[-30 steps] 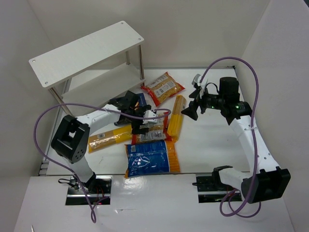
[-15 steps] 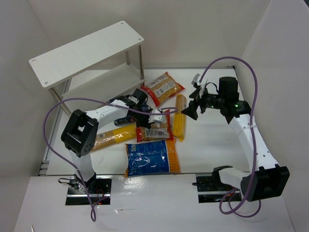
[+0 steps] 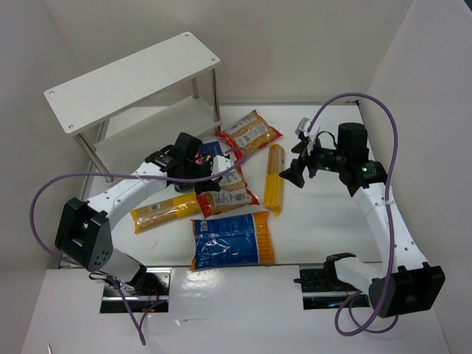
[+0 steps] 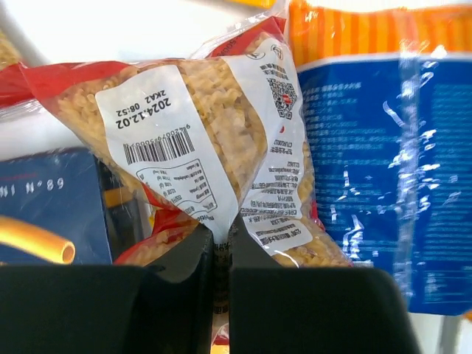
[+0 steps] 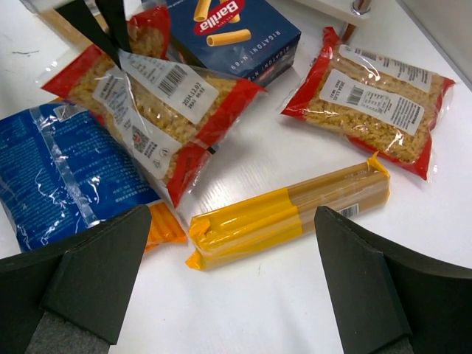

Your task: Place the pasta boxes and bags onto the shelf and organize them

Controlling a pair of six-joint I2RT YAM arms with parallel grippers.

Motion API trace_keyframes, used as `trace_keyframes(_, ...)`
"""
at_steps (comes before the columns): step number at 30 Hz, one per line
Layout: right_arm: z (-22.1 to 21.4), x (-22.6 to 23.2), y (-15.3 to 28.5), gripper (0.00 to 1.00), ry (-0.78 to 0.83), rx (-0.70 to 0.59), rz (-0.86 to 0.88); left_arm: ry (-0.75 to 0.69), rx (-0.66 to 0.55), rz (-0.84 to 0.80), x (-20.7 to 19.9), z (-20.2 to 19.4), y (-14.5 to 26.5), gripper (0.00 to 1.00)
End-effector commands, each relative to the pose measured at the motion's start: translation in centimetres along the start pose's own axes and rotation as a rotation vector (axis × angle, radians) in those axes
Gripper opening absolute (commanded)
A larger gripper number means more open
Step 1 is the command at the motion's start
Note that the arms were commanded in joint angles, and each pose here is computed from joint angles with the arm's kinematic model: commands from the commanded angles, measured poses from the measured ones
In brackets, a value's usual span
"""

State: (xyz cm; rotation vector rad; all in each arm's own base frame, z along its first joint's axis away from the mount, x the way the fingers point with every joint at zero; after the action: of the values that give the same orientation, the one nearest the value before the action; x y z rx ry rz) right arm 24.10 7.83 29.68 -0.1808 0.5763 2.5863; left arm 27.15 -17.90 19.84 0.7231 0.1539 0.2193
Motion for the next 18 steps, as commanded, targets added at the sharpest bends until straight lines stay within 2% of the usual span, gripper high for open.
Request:
trace_keyframes(1, 0.8, -0.2, 0.8, 1.0, 0.048, -0.028, -0.043, -0.045, -0.197, 0.036, -0.5, 3.6, 2.2, 0.0)
trace_keyframes(8, 1.1, -0.1, 1.3, 1.0, 0.049, -0.036, -0.059, 0.025, -0.285, 0.114, -0.1, 4.2, 4.7, 0.0)
trace_keyframes(16, 1.1, -0.2, 1.3, 1.0, 0.053, -0.04, -0.074, 0.119, -0.351, 0.351, 1.4, 4.7, 9.2, 0.0)
trace_keyframes(18, 1.2, -0.3, 1.3, 1.0, 0.051, -0.041, -0.086, 0.138, -0.397, 0.417, 1.4, 5.3, 10.7, 0.0)
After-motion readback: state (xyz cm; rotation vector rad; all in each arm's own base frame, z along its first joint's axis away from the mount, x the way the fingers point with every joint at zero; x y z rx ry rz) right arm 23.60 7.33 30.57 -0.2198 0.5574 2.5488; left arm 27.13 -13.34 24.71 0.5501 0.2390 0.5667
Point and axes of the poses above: each gripper's point midway between its finger pads, its own y axis back along the fingers, its own x axis along the line the jaws close on, z = x × y, the point moved 9 cm from there along y, back along the fingers, and after that the axes turned 9 degrees about y, right-handed, at the moved point
